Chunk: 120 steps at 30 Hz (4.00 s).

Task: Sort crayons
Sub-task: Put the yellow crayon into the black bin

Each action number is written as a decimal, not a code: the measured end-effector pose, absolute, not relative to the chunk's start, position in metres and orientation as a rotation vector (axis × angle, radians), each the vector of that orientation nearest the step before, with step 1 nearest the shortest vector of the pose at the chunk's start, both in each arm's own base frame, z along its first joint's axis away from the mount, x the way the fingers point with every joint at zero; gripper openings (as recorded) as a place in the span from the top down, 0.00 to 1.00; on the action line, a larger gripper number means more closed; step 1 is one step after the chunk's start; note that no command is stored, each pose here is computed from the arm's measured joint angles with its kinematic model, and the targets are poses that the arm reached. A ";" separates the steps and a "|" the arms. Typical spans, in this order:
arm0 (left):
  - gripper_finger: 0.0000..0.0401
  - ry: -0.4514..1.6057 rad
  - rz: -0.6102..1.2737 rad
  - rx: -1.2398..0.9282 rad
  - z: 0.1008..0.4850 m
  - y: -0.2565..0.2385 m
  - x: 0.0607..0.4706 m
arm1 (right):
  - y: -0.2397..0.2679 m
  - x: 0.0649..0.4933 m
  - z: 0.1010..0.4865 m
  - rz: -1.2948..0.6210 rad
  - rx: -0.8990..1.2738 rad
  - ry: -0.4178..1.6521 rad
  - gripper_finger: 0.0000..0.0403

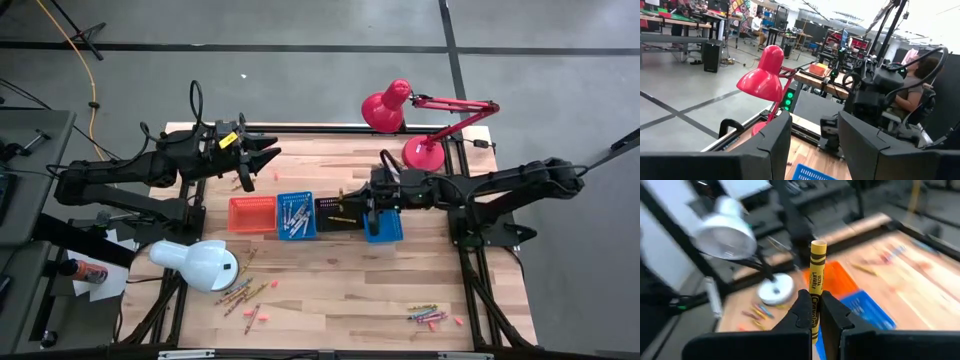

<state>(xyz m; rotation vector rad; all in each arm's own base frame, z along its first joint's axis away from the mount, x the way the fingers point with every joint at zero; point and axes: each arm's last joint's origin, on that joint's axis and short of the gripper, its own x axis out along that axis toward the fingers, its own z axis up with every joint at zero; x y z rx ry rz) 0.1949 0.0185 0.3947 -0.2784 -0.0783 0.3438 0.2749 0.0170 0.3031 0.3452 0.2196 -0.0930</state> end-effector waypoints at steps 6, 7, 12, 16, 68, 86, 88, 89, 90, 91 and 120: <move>0.63 -0.077 0.344 -0.279 0.395 0.019 0.195 | -0.006 0.288 0.269 -0.180 0.367 0.413 1.00; 0.63 -0.077 0.345 -0.279 0.395 0.019 0.195 | -0.008 0.292 0.262 -0.166 0.362 0.443 1.00; 0.63 -0.078 0.344 -0.287 0.394 0.019 0.195 | -0.011 0.308 0.223 -0.121 0.304 0.619 1.00; 0.63 -0.079 0.344 -0.297 0.394 0.019 0.195 | -0.014 0.313 0.200 -0.142 0.295 0.731 1.00; 0.70 0.560 0.396 -0.430 0.357 0.019 0.265 | -0.013 0.240 0.350 -0.196 0.352 0.378 0.60; 0.72 1.491 0.597 -0.576 0.230 -0.067 0.299 | -0.014 0.227 0.332 -0.257 0.255 0.606 0.60; 0.72 1.512 0.641 -0.615 0.223 -0.074 0.299 | -0.014 0.225 0.329 -0.241 0.216 0.651 0.60; 0.72 1.520 0.666 -0.638 0.220 -0.077 0.300 | -0.013 0.224 0.328 -0.223 0.198 0.671 0.60; 0.72 1.522 0.695 -0.658 0.218 -0.081 0.300 | -0.013 0.223 0.327 -0.204 0.182 0.686 0.60; 0.72 1.523 0.723 -0.672 0.215 -0.083 0.300 | -0.012 0.223 0.326 -0.187 0.172 0.696 0.60; 0.72 1.647 0.772 -0.794 0.125 -0.075 0.263 | -0.010 0.218 0.329 -0.154 0.275 0.691 0.60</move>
